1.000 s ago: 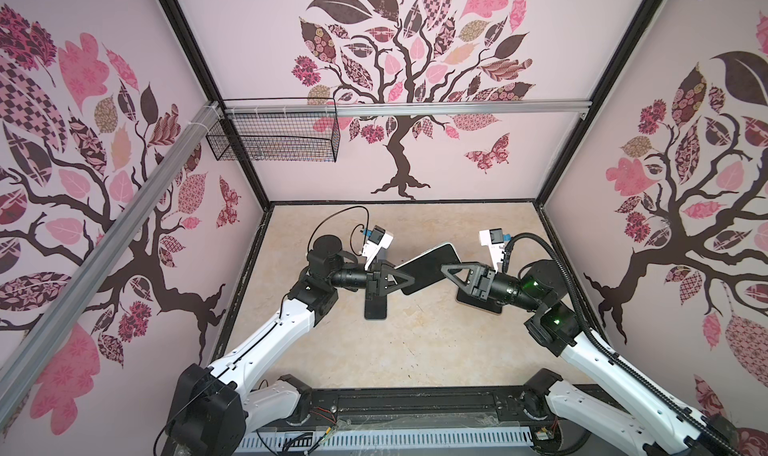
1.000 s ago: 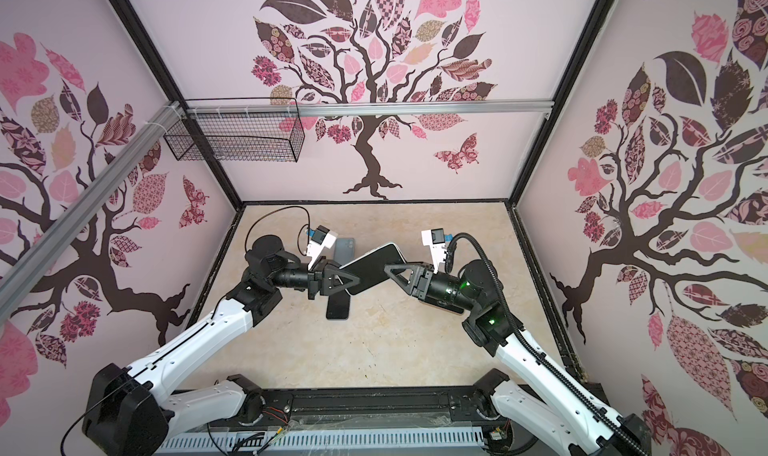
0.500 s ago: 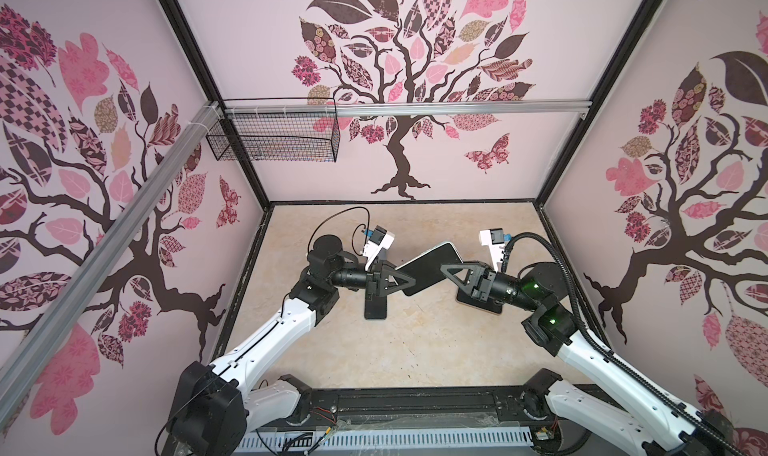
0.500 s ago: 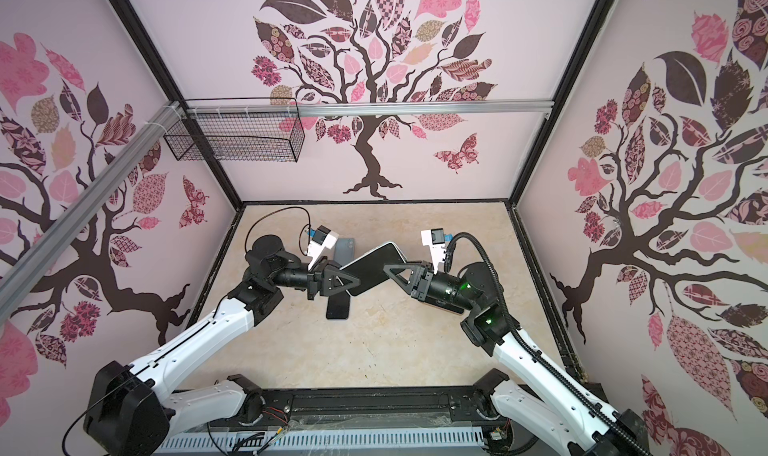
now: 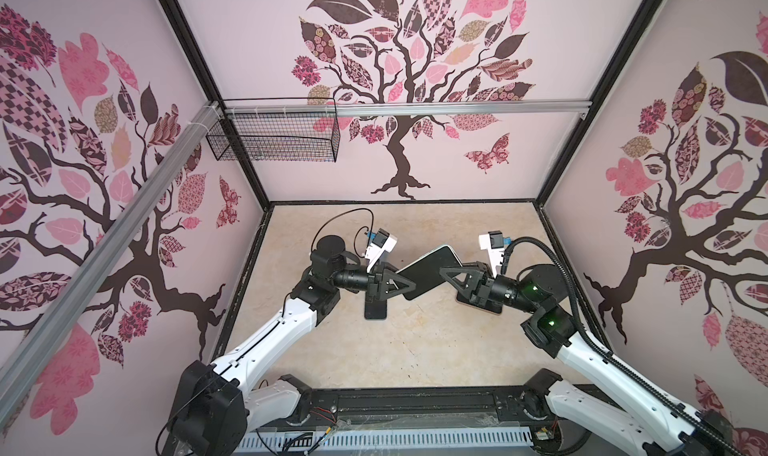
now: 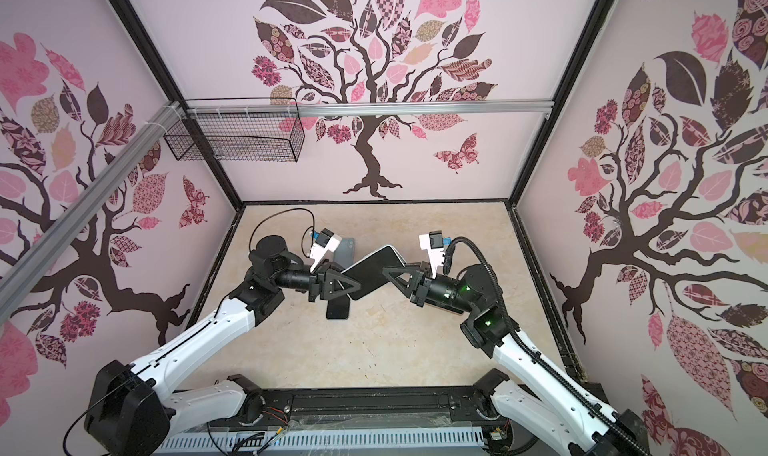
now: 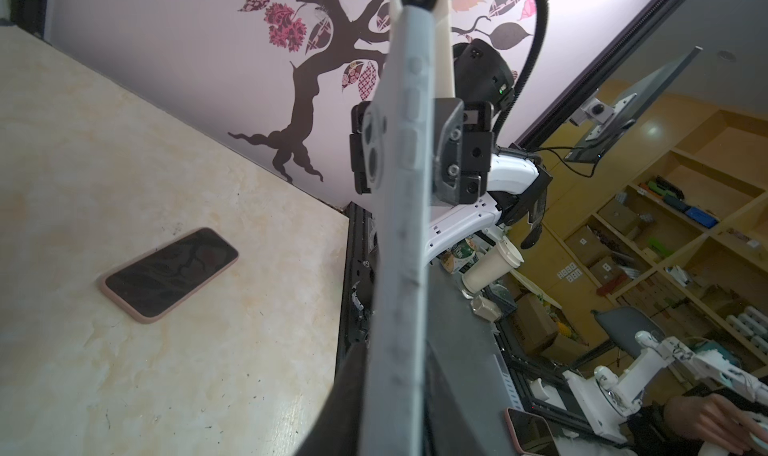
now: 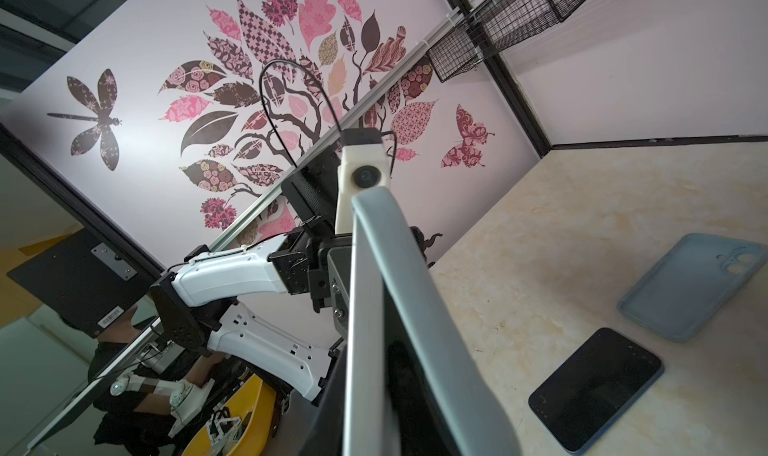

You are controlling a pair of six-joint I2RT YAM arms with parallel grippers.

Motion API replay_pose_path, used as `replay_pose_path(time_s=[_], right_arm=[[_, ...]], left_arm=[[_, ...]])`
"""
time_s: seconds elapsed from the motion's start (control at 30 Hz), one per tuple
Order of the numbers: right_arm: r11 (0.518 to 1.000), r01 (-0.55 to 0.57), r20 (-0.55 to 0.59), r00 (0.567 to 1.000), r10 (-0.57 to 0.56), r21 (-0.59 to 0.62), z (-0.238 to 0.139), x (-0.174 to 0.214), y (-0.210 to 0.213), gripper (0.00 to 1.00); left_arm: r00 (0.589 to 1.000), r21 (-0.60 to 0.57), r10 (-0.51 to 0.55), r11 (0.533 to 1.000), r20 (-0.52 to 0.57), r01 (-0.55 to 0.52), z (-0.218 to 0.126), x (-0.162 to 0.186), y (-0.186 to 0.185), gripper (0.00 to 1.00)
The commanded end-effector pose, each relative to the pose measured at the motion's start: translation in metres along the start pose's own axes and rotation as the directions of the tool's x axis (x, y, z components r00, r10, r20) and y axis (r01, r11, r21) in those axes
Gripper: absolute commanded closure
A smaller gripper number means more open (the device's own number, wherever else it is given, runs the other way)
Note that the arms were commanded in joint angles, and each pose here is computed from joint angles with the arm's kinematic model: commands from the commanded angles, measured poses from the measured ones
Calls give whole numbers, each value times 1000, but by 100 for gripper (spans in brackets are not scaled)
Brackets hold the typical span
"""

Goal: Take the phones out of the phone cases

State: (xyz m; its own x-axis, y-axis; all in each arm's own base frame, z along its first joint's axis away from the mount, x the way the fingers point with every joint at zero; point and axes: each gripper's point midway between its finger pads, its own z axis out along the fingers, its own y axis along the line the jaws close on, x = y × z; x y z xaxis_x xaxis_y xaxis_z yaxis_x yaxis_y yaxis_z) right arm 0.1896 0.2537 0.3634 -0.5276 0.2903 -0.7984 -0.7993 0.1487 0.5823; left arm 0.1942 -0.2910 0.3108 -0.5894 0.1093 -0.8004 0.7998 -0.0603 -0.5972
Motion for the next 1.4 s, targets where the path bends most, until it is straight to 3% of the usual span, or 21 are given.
replay_pose_path(time_s=[0.0, 0.03, 0.13, 0.4, 0.5, 0.57, 0.67, 0.73, 1.0, 1.17, 1.37], right_arm=[[955, 264, 73, 964, -257, -133, -10, -25, 58, 100], [940, 319, 64, 948, -313, -125, -11, -22, 59, 100], [911, 411, 31, 912, -410, -38, -13, -20, 46, 100], [813, 576, -138, 815, -563, 87, -5, -17, 11, 100], [708, 698, -210, 712, -670, 105, -4, -16, -5, 100], [614, 781, -257, 620, -741, 114, -6, -11, -18, 100], [475, 875, -295, 479, -827, 91, -10, 0, -32, 100], [415, 907, -303, 417, -857, 73, -11, 7, -38, 100], [406, 911, -364, 354, -861, -75, -5, 42, -51, 100], [375, 918, -443, 285, -850, -130, 4, 64, -63, 100], [396, 904, -451, 290, -844, -161, 13, 76, -64, 100]], left_arm=[[1000, -123, -18, 992, 4, 19, -3, 2, 13, 40], [1000, -159, 3, 987, 11, -1, -6, -1, 12, 32], [997, -279, 58, 959, 43, -44, -21, -11, 14, 22], [975, -532, 212, 835, 73, -142, -61, -35, 15, 22], [969, -580, 245, 795, 38, -178, -68, -42, 14, 22], [967, -599, 254, 776, 9, -198, -70, -47, 16, 22], [966, -595, 258, 775, -11, -213, -67, -51, 18, 21], [967, -580, 256, 785, -16, -217, -63, -52, 19, 20], [963, -509, 257, 820, -77, -259, -27, -46, 14, 22], [972, -475, 221, 848, -86, -235, -11, -39, 14, 25], [960, -481, 216, 832, -179, -277, 7, -20, 16, 30]])
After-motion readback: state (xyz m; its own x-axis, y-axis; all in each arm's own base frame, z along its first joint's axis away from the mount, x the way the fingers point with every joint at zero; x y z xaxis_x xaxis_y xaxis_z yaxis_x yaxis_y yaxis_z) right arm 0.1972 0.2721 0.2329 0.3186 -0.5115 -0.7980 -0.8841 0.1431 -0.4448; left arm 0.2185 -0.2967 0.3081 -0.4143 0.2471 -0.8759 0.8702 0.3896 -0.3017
